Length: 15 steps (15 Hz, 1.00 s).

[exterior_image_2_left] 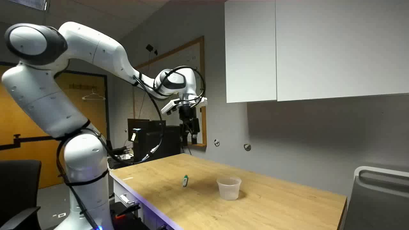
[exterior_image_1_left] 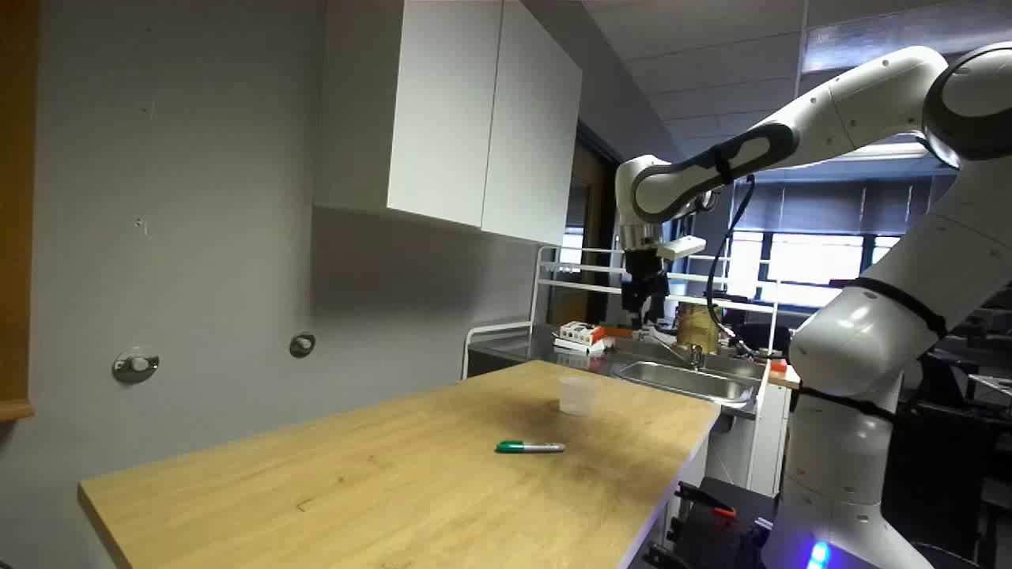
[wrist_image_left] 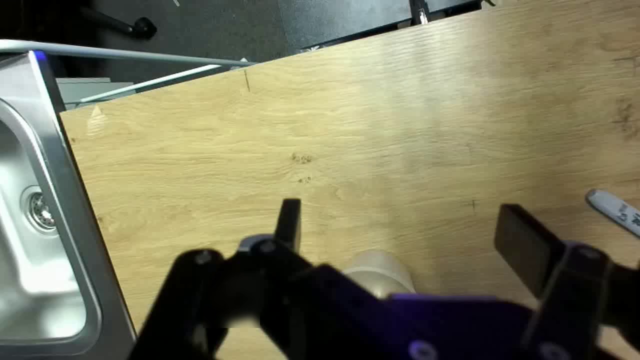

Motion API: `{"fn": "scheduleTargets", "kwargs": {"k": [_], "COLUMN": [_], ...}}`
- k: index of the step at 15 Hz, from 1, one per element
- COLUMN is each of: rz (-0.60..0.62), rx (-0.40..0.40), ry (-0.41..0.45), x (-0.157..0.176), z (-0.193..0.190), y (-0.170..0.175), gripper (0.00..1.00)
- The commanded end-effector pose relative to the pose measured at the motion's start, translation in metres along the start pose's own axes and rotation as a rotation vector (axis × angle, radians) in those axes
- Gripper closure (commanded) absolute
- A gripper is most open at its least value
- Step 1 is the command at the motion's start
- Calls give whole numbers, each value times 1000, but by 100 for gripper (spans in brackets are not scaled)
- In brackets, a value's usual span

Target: Pick the marker and put it in the cup

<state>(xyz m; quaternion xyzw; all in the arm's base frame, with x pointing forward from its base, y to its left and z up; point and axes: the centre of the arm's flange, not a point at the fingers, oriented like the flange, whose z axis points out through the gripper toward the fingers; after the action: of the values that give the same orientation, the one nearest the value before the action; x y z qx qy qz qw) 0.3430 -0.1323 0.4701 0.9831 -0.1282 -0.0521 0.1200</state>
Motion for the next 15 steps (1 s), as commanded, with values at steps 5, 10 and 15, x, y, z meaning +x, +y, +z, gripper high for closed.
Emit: {"fn": "scheduleTargets", "kwargs": {"k": [5,10,15], "rz": [1,1,-27], "rx": [0,0,-21], "ry": [4,5,-15], "x": [1,1,12], "z": [-2,-2,3], "y": [1,1,-11], "gripper": [0,0,0]}}
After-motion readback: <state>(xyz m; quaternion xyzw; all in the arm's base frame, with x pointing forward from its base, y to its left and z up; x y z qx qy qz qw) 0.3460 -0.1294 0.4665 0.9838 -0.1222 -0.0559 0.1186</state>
